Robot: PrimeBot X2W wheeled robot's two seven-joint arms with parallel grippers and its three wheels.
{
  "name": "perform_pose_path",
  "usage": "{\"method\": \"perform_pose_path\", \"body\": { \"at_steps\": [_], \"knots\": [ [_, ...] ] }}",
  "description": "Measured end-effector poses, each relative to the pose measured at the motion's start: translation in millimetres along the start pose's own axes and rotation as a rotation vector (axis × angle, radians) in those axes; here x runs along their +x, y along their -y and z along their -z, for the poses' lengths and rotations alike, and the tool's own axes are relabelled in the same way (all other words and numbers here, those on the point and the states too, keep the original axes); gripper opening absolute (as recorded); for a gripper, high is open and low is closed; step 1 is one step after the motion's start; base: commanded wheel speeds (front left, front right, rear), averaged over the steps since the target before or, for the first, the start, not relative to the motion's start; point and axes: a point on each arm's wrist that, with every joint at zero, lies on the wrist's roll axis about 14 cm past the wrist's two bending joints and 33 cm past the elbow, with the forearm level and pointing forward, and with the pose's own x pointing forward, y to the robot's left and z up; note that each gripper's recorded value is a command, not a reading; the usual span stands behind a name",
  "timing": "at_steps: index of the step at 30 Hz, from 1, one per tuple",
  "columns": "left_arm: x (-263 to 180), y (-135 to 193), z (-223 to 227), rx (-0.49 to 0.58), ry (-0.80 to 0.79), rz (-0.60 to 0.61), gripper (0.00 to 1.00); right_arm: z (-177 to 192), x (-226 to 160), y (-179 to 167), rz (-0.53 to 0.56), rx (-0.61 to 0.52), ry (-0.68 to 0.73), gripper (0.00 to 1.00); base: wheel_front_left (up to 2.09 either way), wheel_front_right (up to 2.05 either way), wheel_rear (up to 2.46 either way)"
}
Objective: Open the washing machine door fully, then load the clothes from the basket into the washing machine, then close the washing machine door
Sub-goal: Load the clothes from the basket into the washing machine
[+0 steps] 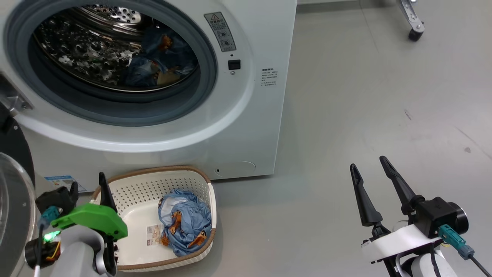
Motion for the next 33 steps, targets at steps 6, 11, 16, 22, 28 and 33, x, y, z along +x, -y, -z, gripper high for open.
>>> {"method": "perform_pose_path", "body": {
  "at_steps": [6, 11, 16, 22, 28, 33],
  "knots": [
    [-30, -14, -10, 0.031, 0.058, -0.027, 1.0, -5, -6, -15, -0.045, -0.005, 0.012, 1.0, 0.0, 0.0, 0.0],
    [-61, -31, 0, 0.031, 0.058, -0.068, 1.0, -10, -15, -17, -0.054, -0.018, 0.023, 1.0, 0.0, 0.0, 0.0],
    [-75, -30, -18, 0.024, 0.135, -0.056, 1.0, -13, -21, -19, -0.06, -0.023, 0.033, 1.0, 0.0, 0.0, 0.0],
    [-92, -32, -26, 0.013, 0.179, -0.053, 1.0, -8, -29, -11, -0.034, -0.022, 0.014, 1.0, 0.0, 0.0, 0.0],
    [-104, -32, -29, 0.029, 0.195, -0.045, 1.0, -8, -32, -1, -0.001, -0.025, 0.014, 1.0, 0.0, 0.0, 0.0],
    [-112, -30, -30, 0.043, 0.202, -0.032, 1.0, -9, -32, 1, 0.006, -0.024, 0.015, 1.0, 0.0, 0.0, 0.0]
  ]
}}
